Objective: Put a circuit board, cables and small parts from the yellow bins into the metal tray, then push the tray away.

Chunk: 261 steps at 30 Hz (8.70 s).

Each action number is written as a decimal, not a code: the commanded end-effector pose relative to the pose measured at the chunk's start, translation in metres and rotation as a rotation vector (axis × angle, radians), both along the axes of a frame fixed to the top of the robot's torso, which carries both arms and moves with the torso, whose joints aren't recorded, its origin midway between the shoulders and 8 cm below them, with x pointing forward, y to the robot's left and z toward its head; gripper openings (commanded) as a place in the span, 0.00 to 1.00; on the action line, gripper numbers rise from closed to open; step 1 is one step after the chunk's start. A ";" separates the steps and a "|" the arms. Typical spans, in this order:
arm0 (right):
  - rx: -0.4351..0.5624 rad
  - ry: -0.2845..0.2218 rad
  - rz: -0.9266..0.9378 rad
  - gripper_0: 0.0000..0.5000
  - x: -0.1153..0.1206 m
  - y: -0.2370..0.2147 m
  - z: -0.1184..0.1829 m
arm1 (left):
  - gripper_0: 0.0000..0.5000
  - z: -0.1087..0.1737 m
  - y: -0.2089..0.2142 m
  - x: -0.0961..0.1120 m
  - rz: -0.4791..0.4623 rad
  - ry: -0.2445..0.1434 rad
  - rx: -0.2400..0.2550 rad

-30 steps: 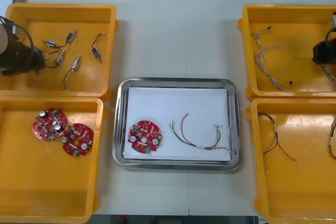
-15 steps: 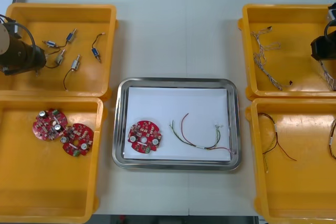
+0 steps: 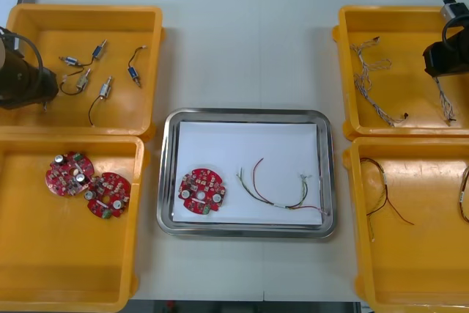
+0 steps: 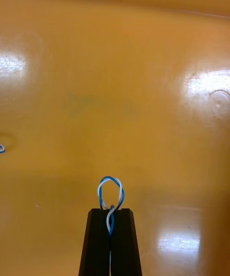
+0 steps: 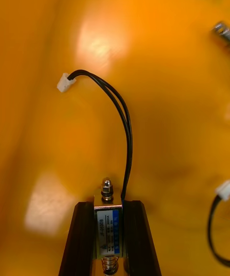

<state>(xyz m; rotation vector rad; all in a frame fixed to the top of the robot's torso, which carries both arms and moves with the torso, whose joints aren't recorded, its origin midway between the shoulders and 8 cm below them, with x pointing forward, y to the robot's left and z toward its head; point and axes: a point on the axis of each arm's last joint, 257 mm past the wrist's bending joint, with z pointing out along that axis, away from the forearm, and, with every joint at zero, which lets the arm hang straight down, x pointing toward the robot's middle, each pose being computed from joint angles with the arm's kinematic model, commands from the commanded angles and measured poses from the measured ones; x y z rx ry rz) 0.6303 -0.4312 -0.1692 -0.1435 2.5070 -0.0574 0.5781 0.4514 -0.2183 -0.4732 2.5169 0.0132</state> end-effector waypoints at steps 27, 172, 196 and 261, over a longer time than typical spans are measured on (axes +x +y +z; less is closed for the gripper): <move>-0.003 -0.070 0.058 0.02 0.036 0.068 0.046 | 0.00 0.136 -0.069 -0.069 -0.145 0.089 0.046; -0.083 0.118 0.205 0.00 -0.010 0.021 0.039 | 1.00 0.143 -0.126 -0.045 -0.356 0.052 0.098; -0.101 0.221 0.300 0.00 -0.109 0.033 0.102 | 1.00 0.113 -0.068 -0.010 -0.438 -0.144 0.170; -0.487 0.012 1.234 0.00 -0.182 0.357 -0.017 | 1.00 0.059 -0.075 0.058 -0.443 -0.097 0.254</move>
